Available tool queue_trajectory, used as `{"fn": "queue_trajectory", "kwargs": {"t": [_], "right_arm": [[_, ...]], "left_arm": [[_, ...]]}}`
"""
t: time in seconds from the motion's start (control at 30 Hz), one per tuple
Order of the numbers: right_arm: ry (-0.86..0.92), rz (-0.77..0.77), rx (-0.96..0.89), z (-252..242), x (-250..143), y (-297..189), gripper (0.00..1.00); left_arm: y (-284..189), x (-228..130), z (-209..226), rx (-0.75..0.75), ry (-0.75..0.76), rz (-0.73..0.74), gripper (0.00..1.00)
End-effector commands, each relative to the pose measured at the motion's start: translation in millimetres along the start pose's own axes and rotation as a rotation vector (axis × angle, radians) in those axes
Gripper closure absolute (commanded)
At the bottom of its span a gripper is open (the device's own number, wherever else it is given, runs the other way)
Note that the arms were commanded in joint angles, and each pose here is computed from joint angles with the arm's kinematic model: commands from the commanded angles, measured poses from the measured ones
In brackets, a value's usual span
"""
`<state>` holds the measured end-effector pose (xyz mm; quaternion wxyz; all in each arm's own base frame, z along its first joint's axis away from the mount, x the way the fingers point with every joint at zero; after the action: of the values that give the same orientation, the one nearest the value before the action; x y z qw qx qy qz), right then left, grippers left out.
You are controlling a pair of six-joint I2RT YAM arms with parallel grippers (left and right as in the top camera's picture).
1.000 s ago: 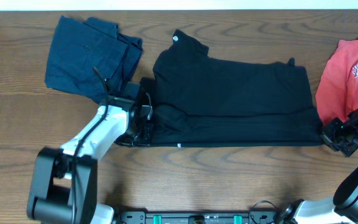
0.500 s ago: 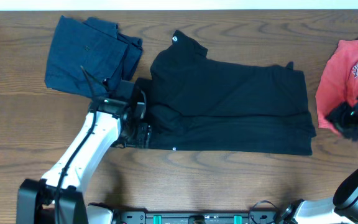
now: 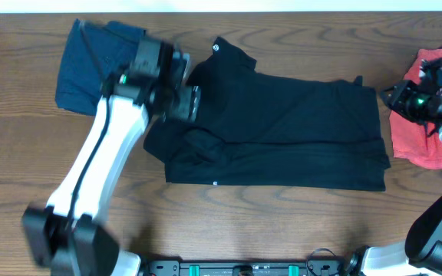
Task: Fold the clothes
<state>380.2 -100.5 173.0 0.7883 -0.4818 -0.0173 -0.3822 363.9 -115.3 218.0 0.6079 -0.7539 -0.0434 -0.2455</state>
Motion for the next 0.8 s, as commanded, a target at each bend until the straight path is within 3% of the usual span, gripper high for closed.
{"fn": "queue_trajectory", "kwargs": {"t": [0.0,0.1,0.3,0.4,0.6,0.77], "right_arm": [[-0.034,-0.050,0.045,23.5,14.0,-12.6,0.67],[-0.044,-0.036,0.054,29.1,11.0,-10.8,0.59],[-0.004,0.043,0.029,24.8,-5.2,-10.0,0.62],[0.006,0.075,0.018,22.6,-12.0,-10.4,0.64],[0.013,0.135,-0.001,18.7,-24.4,-11.5,0.66],[0.007,0.164,-0.019,15.8,-30.8,-12.2,0.68]], "left_arm": [[25.6,41.1,1.4,-0.039,0.055,-0.011,0.23],[50.4,80.4,5.7,-0.037,0.100,-0.062,0.22],[111.7,131.7,15.9,-0.028,0.135,-0.208,0.20],[146.3,142.1,21.6,-0.025,0.144,-0.262,0.21],[195.0,153.7,29.2,-0.020,0.159,-0.354,0.34],[224.7,151.5,29.9,-0.035,0.106,-0.374,0.34]]}}
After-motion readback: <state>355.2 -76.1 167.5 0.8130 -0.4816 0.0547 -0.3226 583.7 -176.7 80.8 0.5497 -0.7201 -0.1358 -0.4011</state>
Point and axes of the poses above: each gripper's point midway between its finger pads, its own y axis out along the fingers, its own z axis along the line the jaws close on, x = y × z, the point moved 5 cm from there along -y, back along the fingers, and after that the axes turned 5 degrees about y, right-handed, at the moved point
